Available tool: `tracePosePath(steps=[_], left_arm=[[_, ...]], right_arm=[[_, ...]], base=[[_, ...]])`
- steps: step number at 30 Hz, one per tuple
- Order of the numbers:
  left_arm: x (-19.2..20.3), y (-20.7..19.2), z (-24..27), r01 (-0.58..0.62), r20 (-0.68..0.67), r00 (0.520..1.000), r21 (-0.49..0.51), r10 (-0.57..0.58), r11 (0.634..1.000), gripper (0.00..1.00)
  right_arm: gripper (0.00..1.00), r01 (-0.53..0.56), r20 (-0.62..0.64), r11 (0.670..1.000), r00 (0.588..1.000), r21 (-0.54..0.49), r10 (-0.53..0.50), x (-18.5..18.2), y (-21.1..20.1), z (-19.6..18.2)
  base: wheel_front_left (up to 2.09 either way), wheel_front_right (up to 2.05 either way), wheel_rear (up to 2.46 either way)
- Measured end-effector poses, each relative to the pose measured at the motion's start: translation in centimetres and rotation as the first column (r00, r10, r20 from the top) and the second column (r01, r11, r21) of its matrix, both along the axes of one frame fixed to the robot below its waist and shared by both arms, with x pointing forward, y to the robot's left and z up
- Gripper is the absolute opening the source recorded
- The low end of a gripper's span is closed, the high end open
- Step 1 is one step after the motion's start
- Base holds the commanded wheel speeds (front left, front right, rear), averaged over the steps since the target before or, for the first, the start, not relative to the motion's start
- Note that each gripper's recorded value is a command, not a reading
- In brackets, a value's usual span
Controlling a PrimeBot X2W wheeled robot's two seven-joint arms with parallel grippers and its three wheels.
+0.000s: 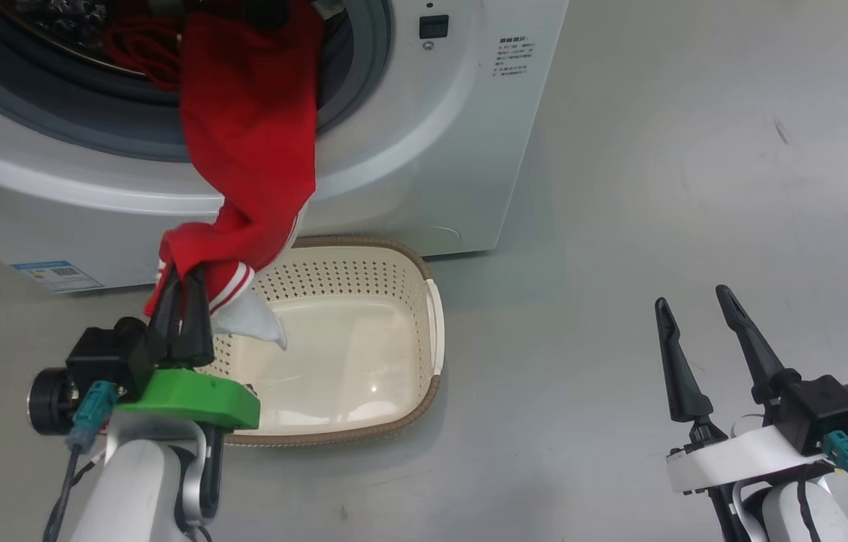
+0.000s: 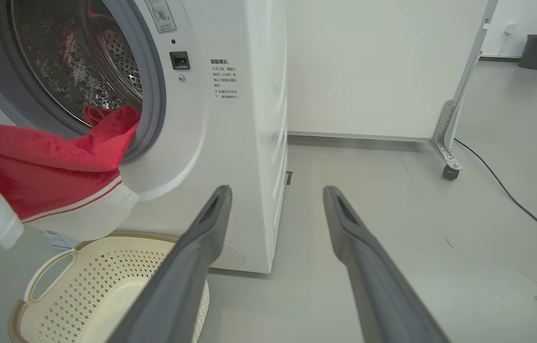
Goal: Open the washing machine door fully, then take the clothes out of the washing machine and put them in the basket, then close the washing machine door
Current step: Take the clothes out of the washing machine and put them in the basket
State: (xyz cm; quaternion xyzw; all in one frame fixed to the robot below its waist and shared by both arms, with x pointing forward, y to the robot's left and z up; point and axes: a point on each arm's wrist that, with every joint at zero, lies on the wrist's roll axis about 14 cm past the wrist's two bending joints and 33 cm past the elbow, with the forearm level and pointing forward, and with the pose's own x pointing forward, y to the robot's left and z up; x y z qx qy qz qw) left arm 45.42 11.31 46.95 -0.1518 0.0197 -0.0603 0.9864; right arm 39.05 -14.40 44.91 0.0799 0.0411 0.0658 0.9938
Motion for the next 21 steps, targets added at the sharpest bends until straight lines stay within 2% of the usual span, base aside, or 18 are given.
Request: tracePosePath(steps=[9, 16, 21], left_arm=[[-1.4, -1.6, -6.1, 0.05, -0.207, 0.977, -0.014, -0.052, 0.999, 0.0], [-2.7, -2.6, -11.8, 0.094, -0.394, 0.914, -0.011, -0.091, 0.995, 0.0], [-2.2, -3.4, -14.7, 0.128, -0.476, 0.872, -0.013, -0.119, 0.992, 0.0]], right_arm=[[1.0, 0.009, -0.023, 1.0, 1.0, -0.001, -0.009, 0.2, -0.3, -0.9], [1.0, 0.014, -0.033, 1.0, 0.999, 0.002, -0.014, 1.0, -0.5, -1.5], [1.0, 0.023, -0.047, 1.0, 0.999, 0.005, -0.023, 1.8, -0.8, -2.2]], base=[[0.0, 0.0, 0.0], [0.0, 0.0, 0.0], [0.0, 0.0, 0.0]])
